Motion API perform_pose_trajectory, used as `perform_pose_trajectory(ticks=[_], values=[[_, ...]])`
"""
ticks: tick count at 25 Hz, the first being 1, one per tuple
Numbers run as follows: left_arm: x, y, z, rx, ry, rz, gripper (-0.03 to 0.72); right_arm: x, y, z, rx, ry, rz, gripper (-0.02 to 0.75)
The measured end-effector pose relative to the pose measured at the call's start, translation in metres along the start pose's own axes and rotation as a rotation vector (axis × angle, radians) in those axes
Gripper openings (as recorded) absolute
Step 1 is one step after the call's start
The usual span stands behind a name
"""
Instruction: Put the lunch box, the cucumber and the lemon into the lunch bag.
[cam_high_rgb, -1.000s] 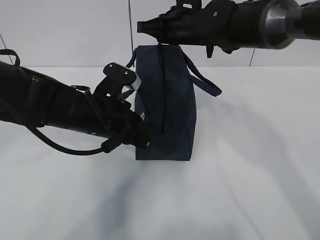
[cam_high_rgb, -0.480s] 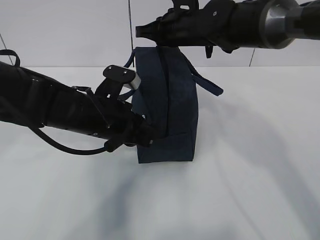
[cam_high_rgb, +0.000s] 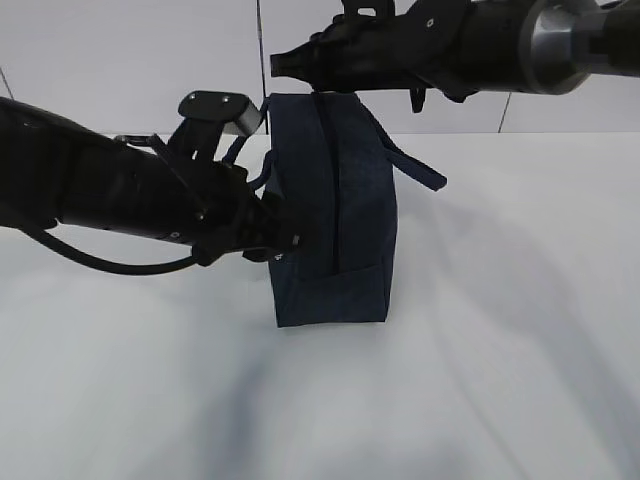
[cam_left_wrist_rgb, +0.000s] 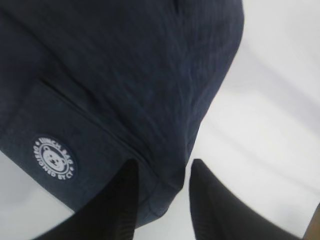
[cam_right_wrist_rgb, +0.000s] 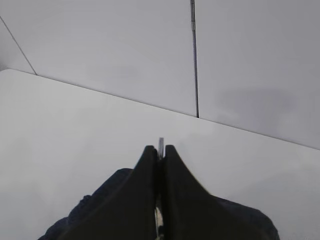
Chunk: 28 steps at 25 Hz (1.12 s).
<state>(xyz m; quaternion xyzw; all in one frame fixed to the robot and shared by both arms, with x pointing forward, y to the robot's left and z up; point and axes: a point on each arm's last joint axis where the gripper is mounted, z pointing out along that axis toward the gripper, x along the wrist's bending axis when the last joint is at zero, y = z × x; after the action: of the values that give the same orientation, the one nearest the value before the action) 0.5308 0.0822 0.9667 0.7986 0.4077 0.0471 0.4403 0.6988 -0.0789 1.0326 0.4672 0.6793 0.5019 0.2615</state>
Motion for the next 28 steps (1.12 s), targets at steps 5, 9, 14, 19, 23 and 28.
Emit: perform_pose_trajectory(ticks=[5, 9, 14, 19, 23, 28], values=[[0.003, 0.011, -0.015, -0.051, 0.014, -0.120, 0.260, 0.000, 0.000, 0.000, 0.005, 0.003, -0.009, 0.000], [0.010, 0.015, -0.023, -0.068, -0.009, -0.246, 0.347, 0.000, -0.001, 0.000, 0.007, 0.004, -0.011, 0.000], [0.023, 0.021, -0.039, -0.089, -0.074, -0.373, 0.396, 0.001, -0.001, 0.000, 0.010, 0.006, -0.013, 0.000], [0.034, 0.035, -0.053, -0.102, -0.152, -0.441, 0.400, 0.001, -0.001, 0.000, 0.010, 0.006, -0.019, 0.000], [0.036, 0.049, -0.061, -0.081, -0.166, -0.444, 0.400, 0.001, -0.001, 0.000, 0.010, 0.006, -0.021, 0.000], [0.041, 0.064, -0.069, -0.055, -0.123, -0.414, 0.401, 0.001, -0.001, 0.000, 0.012, 0.007, -0.021, 0.000]])
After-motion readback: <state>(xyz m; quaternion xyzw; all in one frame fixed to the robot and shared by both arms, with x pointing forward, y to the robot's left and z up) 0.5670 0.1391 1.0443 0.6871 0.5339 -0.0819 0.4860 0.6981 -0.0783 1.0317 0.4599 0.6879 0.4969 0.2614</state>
